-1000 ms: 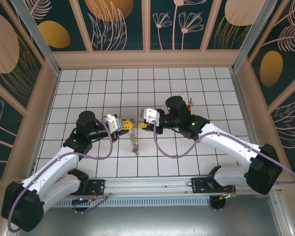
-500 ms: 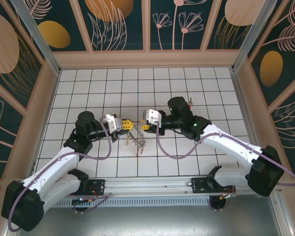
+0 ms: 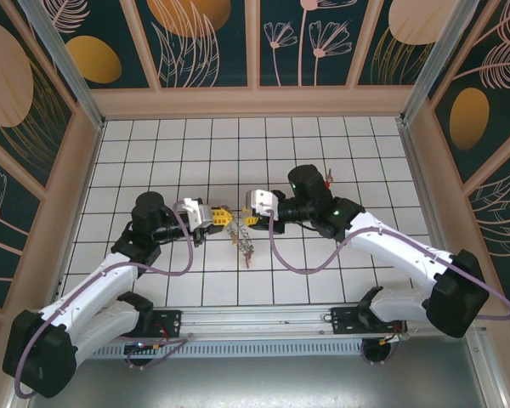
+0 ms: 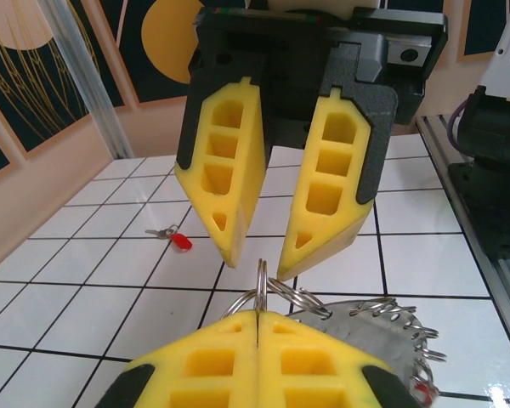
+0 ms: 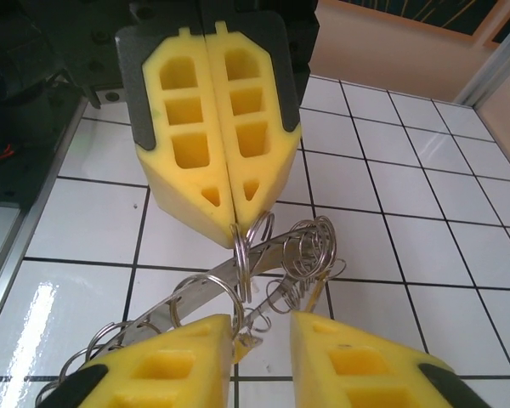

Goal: Put the keys on the keyring

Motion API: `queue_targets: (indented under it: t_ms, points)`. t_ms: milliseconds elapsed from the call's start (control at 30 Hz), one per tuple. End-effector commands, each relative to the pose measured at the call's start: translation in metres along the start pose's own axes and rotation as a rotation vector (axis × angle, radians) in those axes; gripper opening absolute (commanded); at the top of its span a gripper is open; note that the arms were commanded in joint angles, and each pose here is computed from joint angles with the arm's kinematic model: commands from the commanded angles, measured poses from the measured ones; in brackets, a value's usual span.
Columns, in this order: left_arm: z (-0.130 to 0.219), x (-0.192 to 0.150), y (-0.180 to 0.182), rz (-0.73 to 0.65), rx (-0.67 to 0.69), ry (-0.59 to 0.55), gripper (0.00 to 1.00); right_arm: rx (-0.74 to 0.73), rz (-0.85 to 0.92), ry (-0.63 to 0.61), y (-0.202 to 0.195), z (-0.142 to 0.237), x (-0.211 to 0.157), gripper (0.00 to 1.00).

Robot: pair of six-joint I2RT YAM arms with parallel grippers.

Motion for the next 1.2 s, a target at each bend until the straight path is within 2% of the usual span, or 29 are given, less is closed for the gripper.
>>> queue_targets:
  t_ms: [0, 100, 267, 467, 633, 800, 1067, 1167]
  points:
    - [0.0, 0.01, 0.0, -0.038, -0.007, -0.051, 0.0, 0.017, 0.032, -0.054, -0.001, 0.013, 0.017, 0.29]
    - [0.0, 0.01, 0.0, -0.037, -0.008, -0.056, 0.0, -0.005, 0.033, -0.071, -0.004, 0.019, 0.017, 0.29]
    - [-0.001, 0.01, 0.0, -0.034, -0.012, -0.063, 0.0, 0.001, 0.028, -0.044, -0.007, 0.014, 0.009, 0.24]
    - [-0.001, 0.01, 0.0, -0.029, -0.008, -0.067, 0.0, 0.051, 0.026, -0.043, -0.001, -0.003, 0.011, 0.31]
    - [-0.001, 0.009, 0.0, -0.032, -0.006, -0.068, 0.0, 0.079, 0.023, -0.033, 0.003, -0.012, 0.007, 0.3]
    - [-0.002, 0.006, -0.001, -0.022, -0.013, -0.066, 0.0, 0.088, 0.017, -0.043, 0.006, -0.014, 0.009, 0.25]
    - [-0.004, 0.001, -0.002, -0.013, -0.016, -0.061, 0.0, 0.101, 0.01, -0.06, 0.01, -0.016, 0.011, 0.24]
    - [-0.004, 0.0, -0.002, -0.009, -0.017, -0.059, 0.0, 0.102, 0.009, -0.058, 0.01, -0.017, 0.011, 0.14]
Point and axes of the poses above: each hand's point on the last joint's axis, 136 mm out from that joint toward the fingers, its own z axis back along the fingers, its own y axis along the line the jaws close on, x = y × z, the point moved 4 cm from there along z, back along the fingers, and after that the axes turned 11 degrees about -z, right-handed, at the moved point
